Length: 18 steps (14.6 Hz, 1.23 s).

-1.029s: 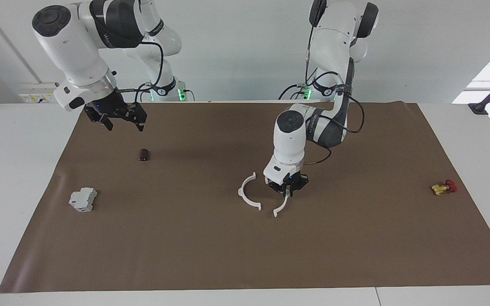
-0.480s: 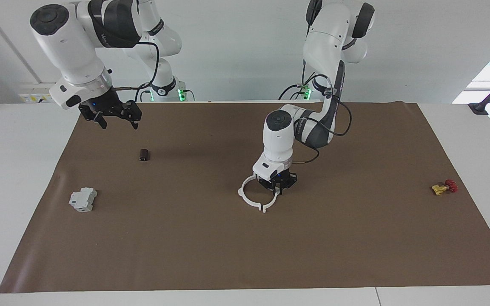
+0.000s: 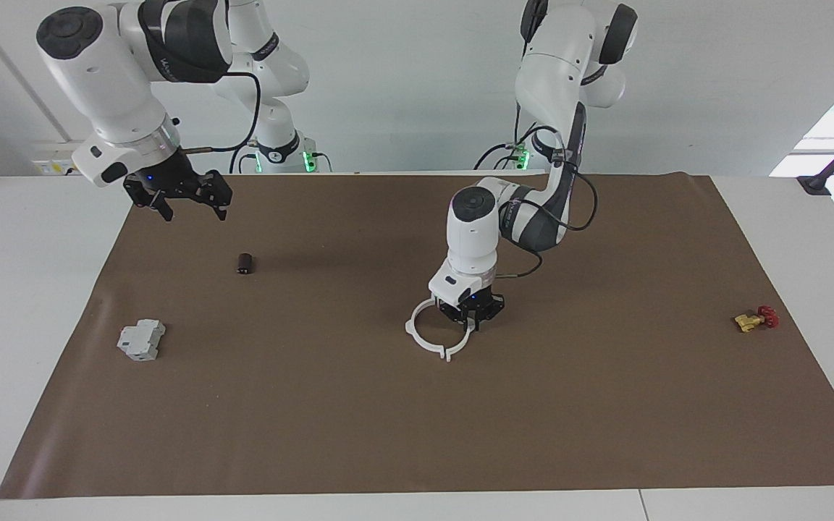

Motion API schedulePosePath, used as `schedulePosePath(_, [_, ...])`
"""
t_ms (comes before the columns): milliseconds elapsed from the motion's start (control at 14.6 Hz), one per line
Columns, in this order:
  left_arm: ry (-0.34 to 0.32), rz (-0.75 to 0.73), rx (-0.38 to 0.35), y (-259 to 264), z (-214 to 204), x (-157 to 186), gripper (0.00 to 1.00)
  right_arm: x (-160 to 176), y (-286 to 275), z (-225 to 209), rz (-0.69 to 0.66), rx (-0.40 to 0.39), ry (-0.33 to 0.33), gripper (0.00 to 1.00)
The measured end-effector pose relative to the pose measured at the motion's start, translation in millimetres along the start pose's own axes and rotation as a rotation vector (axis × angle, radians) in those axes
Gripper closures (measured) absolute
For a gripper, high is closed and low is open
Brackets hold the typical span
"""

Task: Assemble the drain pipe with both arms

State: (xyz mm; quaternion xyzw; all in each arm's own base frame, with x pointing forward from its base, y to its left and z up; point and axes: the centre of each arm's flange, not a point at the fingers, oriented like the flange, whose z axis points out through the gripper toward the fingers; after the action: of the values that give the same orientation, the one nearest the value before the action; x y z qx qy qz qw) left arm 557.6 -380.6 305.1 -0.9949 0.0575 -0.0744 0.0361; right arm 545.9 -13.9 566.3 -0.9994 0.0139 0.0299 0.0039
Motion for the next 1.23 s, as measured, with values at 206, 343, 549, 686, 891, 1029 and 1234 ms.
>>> schedulePosePath(206, [0.002, 0.004, -0.002, 1.8, -0.3, -2.1, 0.80, -0.3, 21.2, -0.2, 0.007, 0.002, 0.001, 0.00])
schedulePosePath(343, [0.003, 0.007, -0.003, 3.1, -0.6, -3.2, 0.80, 0.1, 21.3, -1.2, 0.007, 0.002, 0.005, 0.00])
schedulePosePath(549, [0.003, 0.014, -0.004, 7.3, -1.1, -5.7, 0.80, 0.4, 19.7, -1.7, 0.004, 0.002, 0.008, 0.00])
schedulePosePath(686, [0.006, 0.020, -0.007, 10.7, -1.7, -8.2, 0.80, 0.4, 19.6, -1.8, 0.003, 0.002, 0.009, 0.00])
schedulePosePath(891, [0.013, 0.022, -0.013, 11.2, -1.4, -9.6, 0.80, 0.5, 19.5, -1.8, 0.003, 0.002, 0.009, 0.00])
schedulePosePath(1029, [0.017, 0.022, -0.016, 10.9, -1.3, -9.7, 0.80, 0.5, 19.4, -1.8, 0.003, 0.002, 0.009, 0.00])
schedulePosePath(1234, [0.019, 0.022, -0.017, 10.7, -1.2, -9.8, 0.80, 0.5, 19.3, -1.8, 0.003, 0.002, 0.009, 0.00])
